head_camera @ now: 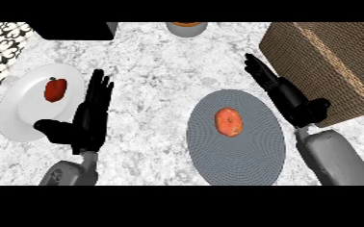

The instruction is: Pick the squash from the placemat and place it in the basket

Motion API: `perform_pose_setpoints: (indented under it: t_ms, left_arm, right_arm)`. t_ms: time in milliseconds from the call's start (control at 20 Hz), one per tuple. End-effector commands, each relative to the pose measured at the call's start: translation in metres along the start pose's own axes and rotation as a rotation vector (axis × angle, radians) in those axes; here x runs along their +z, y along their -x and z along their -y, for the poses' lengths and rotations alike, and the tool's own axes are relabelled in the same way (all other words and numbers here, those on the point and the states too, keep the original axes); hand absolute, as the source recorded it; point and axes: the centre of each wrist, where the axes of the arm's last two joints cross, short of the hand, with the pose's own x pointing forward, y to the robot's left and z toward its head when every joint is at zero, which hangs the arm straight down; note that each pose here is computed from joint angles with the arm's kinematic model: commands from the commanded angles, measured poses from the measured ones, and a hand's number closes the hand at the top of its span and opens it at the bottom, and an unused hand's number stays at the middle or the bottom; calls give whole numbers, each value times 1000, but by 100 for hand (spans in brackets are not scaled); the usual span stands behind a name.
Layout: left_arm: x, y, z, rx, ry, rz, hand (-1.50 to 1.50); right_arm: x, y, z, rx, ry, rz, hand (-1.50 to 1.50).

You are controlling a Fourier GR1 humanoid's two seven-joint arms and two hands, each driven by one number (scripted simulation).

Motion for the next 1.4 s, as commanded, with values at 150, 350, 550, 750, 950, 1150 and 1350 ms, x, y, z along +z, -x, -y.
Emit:
perform_pose_setpoints:
  t_ms: [150,350,550,750,950,1150,1350]
  left_arm:
    - [-12,-5,-39,-287,68,-59,0]
    - [-11,0,-48,-384,115,-120,0]
    - [-21,-8,-74,-462,76,-199,0]
    - [-33,-19,-63,-469,82,-206,0]
    - [-37,-19,-75,-473,86,-208,0]
    - [-36,-12,-62,-465,112,-210,0]
    - [-41,-16,-52,-471,121,-198,0]
  right_arm:
    - [-21,22,-25,-382,-306,169,150]
    - [-45,-14,-67,-635,-530,617,150]
    - [-6,16,-41,-675,-526,739,-150]
    - [-1,15,-2,-371,-431,660,-150]
    - [-13,-42,59,118,-373,566,-150]
    - [-8,-77,101,413,-517,454,-150]
    - [-1,-94,121,527,-713,357,-150]
